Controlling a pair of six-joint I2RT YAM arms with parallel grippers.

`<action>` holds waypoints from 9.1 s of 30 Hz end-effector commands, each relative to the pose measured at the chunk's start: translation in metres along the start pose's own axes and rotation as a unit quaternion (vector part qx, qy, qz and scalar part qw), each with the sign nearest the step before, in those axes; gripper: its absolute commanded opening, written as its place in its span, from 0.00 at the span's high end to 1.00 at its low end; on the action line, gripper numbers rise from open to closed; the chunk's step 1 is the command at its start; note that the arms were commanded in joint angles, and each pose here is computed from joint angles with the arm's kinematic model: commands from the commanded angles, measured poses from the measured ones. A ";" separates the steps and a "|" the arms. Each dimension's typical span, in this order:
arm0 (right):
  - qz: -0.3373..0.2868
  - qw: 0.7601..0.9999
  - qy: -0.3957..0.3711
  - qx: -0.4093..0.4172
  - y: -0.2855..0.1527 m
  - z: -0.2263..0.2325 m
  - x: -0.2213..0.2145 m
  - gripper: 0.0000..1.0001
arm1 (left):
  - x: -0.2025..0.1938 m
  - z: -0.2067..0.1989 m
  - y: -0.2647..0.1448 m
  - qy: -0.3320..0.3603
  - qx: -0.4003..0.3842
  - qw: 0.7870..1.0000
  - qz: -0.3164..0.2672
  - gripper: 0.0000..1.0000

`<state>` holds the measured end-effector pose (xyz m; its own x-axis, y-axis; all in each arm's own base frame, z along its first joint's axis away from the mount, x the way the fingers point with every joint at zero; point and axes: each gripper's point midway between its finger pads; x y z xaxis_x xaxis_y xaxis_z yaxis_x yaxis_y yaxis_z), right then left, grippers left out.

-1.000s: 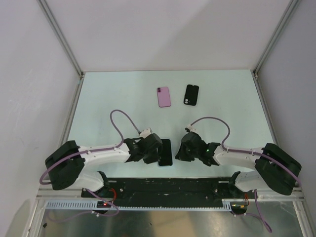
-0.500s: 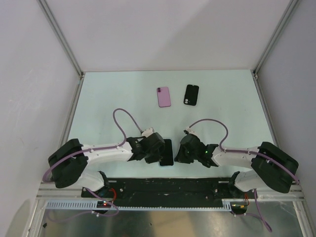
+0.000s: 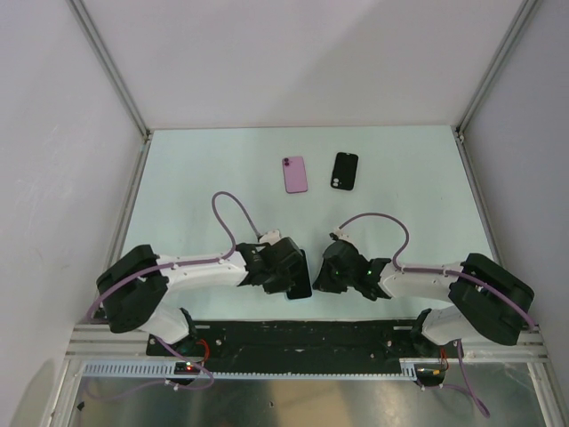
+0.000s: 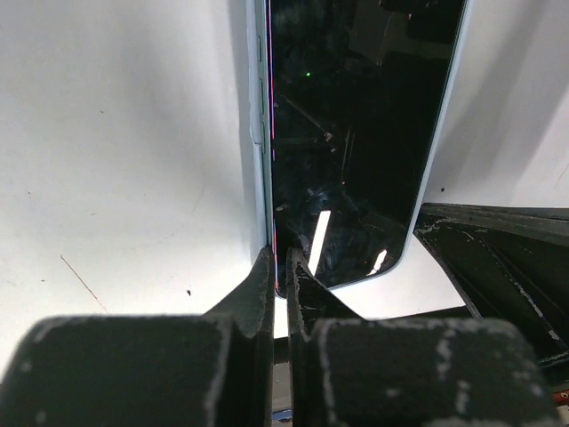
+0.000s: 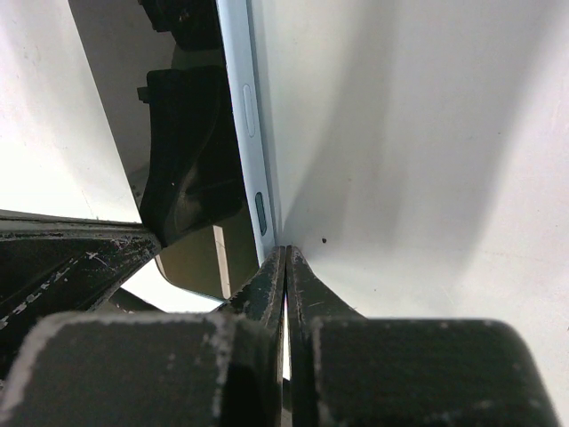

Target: Put the phone into the phone case

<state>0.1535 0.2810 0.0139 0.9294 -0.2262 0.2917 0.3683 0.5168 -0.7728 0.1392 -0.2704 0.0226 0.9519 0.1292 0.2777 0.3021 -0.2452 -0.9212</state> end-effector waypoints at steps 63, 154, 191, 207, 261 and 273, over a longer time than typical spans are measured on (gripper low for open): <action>-0.012 0.997 -0.066 0.030 0.012 0.033 0.080 0.63 | 0.108 -0.010 0.012 0.037 -0.033 0.997 -0.058 0.80; -0.022 0.997 -0.066 -0.029 0.038 0.017 0.097 0.72 | 0.051 -0.011 0.058 0.030 -0.003 0.999 -0.022 0.94; -0.013 0.999 -0.047 0.022 0.001 0.017 0.076 0.60 | 0.051 0.002 0.018 0.042 -0.035 0.998 -0.038 0.71; 0.010 0.998 -0.066 -0.017 0.016 0.005 0.036 0.64 | -0.004 0.022 0.052 0.054 0.019 0.998 0.039 0.93; -0.240 0.968 0.033 -0.061 -0.139 -0.059 0.143 0.12 | 0.039 -0.063 0.028 0.010 0.086 0.992 -0.095 0.00; -0.228 0.973 0.022 -0.034 -0.138 -0.060 0.134 0.12 | 0.026 -0.049 0.039 0.025 0.160 0.983 -0.089 0.06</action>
<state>0.2278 0.1269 0.1217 0.6653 -0.4700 0.5801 0.7331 0.2644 -0.6266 0.1810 -0.3364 0.0166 0.8952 0.0841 0.4375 0.4387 0.0050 -0.8986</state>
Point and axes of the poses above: each gripper's point midway between its finger pads, its own y axis out along the fingers, its own z axis along the line the jaws close on, x = y × z, and after that the axes turned 5 degrees about y, right-handed
